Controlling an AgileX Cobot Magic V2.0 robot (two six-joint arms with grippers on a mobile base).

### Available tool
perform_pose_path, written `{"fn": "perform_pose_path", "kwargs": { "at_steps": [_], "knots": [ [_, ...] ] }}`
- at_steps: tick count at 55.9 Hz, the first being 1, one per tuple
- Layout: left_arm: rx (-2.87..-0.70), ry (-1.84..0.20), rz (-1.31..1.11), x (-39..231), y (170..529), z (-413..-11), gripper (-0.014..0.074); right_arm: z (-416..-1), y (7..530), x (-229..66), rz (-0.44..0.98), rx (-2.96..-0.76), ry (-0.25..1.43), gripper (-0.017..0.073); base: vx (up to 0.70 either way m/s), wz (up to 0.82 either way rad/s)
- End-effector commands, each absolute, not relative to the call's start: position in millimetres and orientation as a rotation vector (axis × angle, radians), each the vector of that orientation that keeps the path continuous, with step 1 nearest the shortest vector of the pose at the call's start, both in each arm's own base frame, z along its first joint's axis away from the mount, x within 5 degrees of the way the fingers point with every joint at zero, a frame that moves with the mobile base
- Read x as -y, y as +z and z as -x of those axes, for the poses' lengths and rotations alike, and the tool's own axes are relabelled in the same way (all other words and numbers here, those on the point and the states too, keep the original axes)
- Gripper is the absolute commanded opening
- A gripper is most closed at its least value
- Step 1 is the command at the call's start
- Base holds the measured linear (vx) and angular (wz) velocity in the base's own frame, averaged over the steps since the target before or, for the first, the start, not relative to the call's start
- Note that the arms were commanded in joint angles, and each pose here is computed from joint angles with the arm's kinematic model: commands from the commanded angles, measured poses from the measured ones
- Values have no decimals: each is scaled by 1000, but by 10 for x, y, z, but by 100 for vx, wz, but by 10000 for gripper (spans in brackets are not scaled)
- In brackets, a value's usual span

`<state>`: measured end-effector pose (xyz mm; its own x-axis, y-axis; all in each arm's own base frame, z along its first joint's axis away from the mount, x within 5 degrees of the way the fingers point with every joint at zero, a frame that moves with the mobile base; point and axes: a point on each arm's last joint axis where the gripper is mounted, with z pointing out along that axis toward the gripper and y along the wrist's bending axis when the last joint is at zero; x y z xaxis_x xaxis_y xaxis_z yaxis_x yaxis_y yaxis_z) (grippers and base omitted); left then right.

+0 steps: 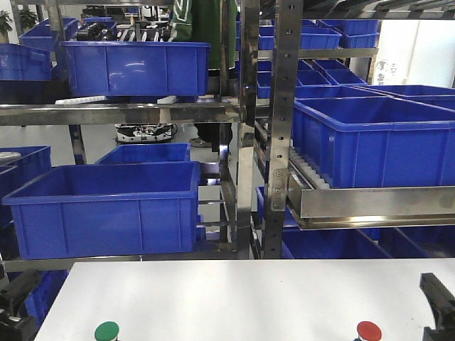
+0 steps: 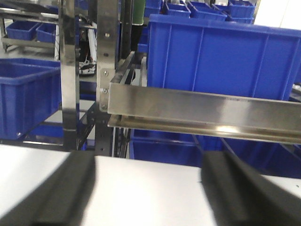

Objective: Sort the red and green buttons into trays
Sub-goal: 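Lower both grippers and grasp the green and red buttons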

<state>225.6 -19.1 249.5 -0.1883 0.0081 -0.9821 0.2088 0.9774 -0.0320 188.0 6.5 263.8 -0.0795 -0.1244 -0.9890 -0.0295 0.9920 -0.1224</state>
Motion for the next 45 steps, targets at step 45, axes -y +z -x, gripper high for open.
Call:
{"fn": "perform_pose_path", "kwargs": {
  "at_steps": [45],
  "knots": [
    [-1743,-335,-135,275,2278,-2553,554,-2894,873,-259,200,-1754,82,584,0,0]
  ]
}}
